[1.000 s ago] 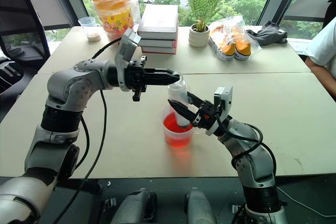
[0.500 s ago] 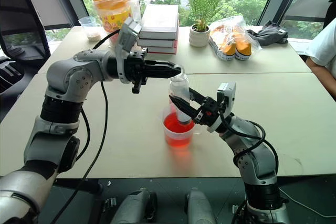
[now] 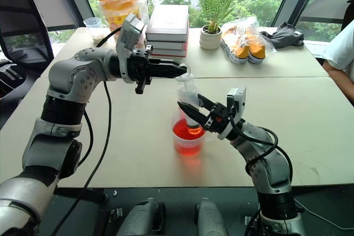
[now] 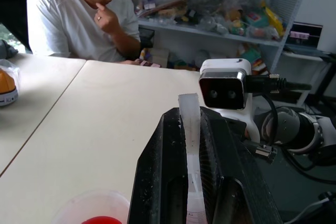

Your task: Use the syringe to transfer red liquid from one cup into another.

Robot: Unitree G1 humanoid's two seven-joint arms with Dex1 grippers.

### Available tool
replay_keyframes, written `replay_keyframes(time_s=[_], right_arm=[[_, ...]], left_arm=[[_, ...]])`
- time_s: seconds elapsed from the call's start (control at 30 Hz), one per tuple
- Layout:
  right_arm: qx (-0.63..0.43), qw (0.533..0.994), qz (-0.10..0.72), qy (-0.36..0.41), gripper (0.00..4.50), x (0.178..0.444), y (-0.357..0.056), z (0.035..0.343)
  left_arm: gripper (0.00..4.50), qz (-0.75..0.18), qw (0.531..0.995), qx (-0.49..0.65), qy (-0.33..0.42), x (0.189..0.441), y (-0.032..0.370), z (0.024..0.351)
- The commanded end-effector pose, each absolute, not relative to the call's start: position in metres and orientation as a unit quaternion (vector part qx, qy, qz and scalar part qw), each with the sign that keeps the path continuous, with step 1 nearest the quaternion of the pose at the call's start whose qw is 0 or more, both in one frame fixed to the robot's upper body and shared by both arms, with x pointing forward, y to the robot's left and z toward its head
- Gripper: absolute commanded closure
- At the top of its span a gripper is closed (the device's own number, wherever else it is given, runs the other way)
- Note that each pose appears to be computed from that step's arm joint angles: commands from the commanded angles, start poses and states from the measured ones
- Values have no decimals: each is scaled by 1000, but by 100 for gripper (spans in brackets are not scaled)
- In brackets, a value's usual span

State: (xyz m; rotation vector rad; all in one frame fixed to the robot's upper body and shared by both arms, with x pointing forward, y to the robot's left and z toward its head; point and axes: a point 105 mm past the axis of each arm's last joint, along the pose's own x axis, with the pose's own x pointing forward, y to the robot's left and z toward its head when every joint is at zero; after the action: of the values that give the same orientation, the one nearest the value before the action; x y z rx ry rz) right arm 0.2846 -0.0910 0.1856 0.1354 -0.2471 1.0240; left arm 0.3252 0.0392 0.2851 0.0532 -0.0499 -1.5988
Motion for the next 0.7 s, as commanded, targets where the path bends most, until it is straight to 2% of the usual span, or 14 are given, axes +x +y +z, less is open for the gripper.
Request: replay_keyframes(time_s=[0.03,0.23,0.4,0.53,0.57,0.7], right_arm=[[62,840,529,-105,309,271,-80,181],[59,838,530,-112,309,270,-79,186],[50,838,526,-139,309,273,-81,206],[47,837,522,-155,309,275,-83,220],[48,837,520,-161,309,275,-84,224],[50,837,515,-178,309,276,-86,239]], left_arm=[[444,-666,737,55,-101,335,61,327],[444,-673,732,46,-95,333,58,324],[233,-682,725,36,-82,328,57,317],[15,-682,726,44,-83,326,59,311],[3,-682,726,43,-81,326,60,310],[3,-669,737,45,-77,326,71,306]])
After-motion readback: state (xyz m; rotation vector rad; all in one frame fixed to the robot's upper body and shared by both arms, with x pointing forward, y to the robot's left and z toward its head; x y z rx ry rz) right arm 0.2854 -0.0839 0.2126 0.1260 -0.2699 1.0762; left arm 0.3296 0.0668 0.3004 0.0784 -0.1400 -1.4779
